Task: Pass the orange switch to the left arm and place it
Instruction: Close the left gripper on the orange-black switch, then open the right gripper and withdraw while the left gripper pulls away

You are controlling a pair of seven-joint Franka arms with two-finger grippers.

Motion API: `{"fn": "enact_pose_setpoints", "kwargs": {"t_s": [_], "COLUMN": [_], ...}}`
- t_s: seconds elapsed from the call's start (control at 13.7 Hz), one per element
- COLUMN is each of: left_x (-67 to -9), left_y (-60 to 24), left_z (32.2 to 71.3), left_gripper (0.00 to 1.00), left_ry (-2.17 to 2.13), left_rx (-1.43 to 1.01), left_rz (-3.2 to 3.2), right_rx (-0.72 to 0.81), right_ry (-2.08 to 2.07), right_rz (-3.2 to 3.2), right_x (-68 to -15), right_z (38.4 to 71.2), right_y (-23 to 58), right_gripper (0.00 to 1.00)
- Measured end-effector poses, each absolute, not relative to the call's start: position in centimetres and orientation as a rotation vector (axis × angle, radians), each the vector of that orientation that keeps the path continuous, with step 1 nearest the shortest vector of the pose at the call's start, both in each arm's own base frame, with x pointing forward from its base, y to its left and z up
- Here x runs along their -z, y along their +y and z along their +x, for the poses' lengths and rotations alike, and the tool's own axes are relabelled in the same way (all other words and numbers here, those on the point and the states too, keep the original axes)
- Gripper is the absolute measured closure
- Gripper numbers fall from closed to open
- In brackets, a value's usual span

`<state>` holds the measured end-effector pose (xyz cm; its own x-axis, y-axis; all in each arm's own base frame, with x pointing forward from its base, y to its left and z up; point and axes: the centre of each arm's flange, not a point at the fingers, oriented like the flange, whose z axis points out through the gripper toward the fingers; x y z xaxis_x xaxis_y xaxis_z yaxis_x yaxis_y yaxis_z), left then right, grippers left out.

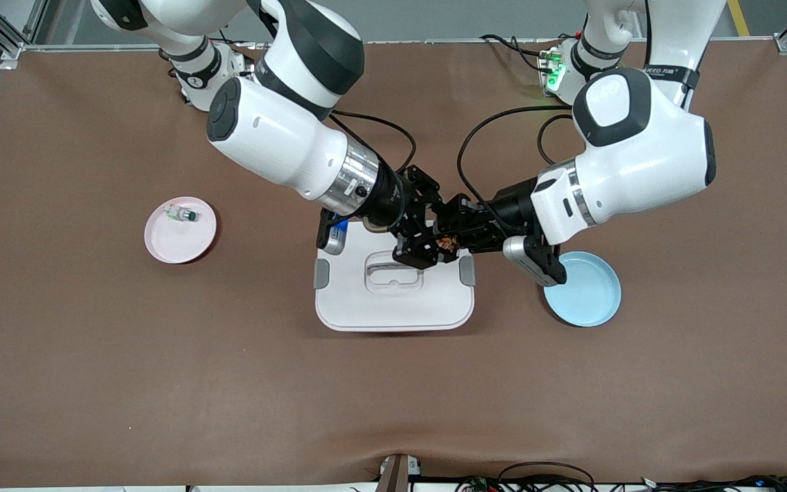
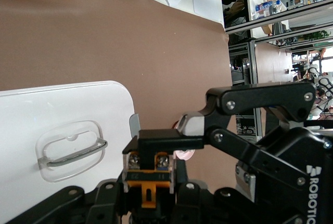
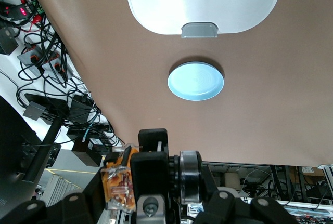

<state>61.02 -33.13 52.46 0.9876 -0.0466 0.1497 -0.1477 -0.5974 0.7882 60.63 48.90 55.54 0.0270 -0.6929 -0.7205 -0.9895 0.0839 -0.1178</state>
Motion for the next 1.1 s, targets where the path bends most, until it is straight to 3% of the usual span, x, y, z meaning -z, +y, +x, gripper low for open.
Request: {"fn": "enact_pose_setpoints", "kwargs": {"t_s": [0.37, 0.59, 1.1], "left_x": [-52.5, -52.3, -53.4], "left_y": [-33.1, -33.0, -31.1], "left_z": [61.0, 61.1, 60.7], "left_gripper": [0.66, 0.66, 0.66], "left_ry": [-0.138, -0.159, -0.297], "left_rx": [-0.142, -0.153, -0.149], "left_rz": [2.210, 2.211, 2.312], "right_rx": [-0.594, -0.591, -0.593], "right_ry": [1.727, 1.723, 1.618], "right_rz": [-1.670, -1.667, -1.928], "right_x": [-55.5, -55.8, -54.4], "right_z": [60.6, 60.7, 61.5], "right_y": [48.9, 48.9, 46.1], "right_gripper": [0.27, 0.02, 0.00]}}
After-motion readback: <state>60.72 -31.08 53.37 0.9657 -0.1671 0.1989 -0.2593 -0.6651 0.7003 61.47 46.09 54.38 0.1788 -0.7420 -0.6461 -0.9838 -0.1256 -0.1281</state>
